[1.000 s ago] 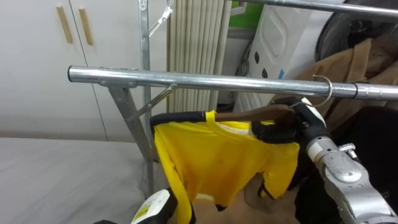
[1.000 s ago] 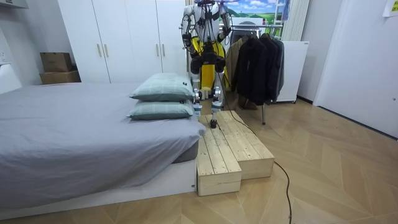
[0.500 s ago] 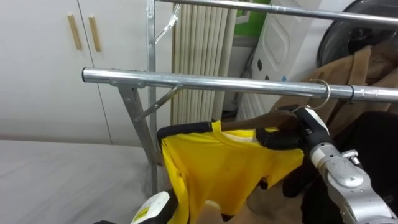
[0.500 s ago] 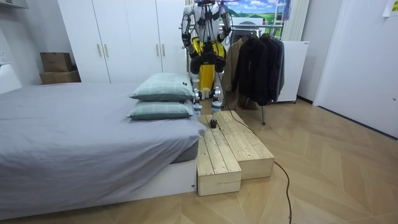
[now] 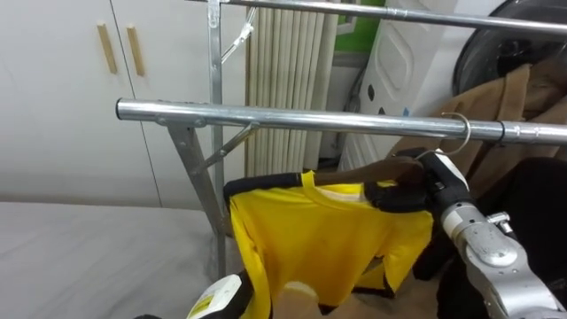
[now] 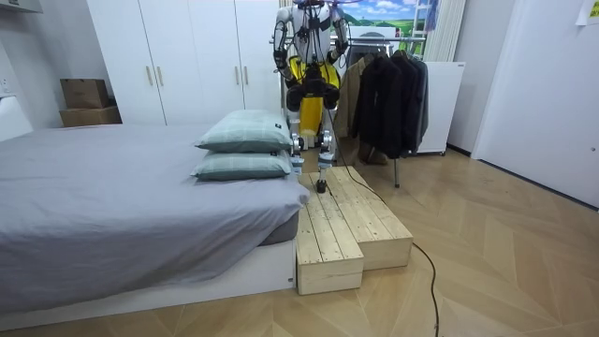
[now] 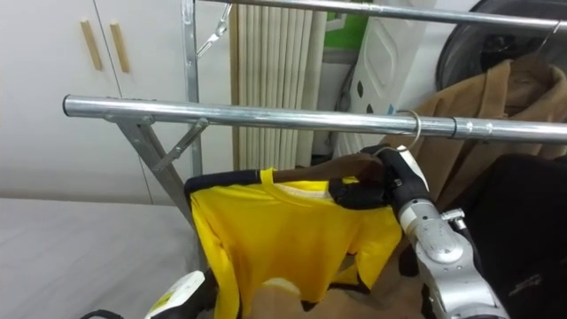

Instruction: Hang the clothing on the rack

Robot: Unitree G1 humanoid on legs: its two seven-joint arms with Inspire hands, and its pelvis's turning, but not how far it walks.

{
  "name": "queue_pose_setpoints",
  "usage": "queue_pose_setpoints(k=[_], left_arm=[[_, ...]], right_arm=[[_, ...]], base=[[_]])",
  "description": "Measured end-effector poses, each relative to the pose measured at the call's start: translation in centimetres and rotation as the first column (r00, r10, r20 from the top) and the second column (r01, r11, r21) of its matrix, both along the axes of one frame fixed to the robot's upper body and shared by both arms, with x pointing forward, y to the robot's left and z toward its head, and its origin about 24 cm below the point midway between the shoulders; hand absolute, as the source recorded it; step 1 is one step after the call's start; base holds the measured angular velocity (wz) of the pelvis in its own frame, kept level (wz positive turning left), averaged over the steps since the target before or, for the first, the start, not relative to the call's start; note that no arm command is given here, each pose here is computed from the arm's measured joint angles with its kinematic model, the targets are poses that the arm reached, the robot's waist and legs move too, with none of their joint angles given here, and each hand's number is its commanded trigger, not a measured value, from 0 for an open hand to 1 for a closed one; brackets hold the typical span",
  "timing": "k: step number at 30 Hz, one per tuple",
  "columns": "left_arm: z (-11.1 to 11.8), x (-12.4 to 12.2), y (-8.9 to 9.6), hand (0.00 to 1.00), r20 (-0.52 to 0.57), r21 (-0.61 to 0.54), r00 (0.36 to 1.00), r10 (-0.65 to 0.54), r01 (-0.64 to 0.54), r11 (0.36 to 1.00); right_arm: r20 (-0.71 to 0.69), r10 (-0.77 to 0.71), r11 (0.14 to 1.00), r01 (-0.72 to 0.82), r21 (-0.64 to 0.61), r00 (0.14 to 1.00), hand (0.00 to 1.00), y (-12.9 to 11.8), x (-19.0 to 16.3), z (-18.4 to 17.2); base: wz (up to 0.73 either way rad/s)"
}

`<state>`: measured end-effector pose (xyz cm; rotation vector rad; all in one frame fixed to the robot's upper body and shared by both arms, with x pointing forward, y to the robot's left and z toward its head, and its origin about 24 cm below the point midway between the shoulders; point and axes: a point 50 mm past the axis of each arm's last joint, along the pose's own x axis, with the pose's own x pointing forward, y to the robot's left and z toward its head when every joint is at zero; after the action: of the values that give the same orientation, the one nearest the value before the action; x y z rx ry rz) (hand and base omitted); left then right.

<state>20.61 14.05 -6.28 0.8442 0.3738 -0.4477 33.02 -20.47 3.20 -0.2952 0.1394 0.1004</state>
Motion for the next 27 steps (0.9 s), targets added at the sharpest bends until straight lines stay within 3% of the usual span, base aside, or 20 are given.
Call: queue_pose_setpoints(k=[16,27], left_arm=[[0.2,0.2,-0.3,0.00,0.014,0.008,1.000,-0.014,0.013,1.000],[0.4,0.6,-0.3,0.00,0.039,0.053,0.998,-0.043,0.041,0.998]], right_arm=[[0.023,0.025,1.000,-0.025,0.008,0.999,0.00,0.5,0.1,0.6],[0.033,0.055,0.995,-0.057,0.077,0.998,0.00,1.6,-0.1,0.8]], base=[[0.00],[0.00]])
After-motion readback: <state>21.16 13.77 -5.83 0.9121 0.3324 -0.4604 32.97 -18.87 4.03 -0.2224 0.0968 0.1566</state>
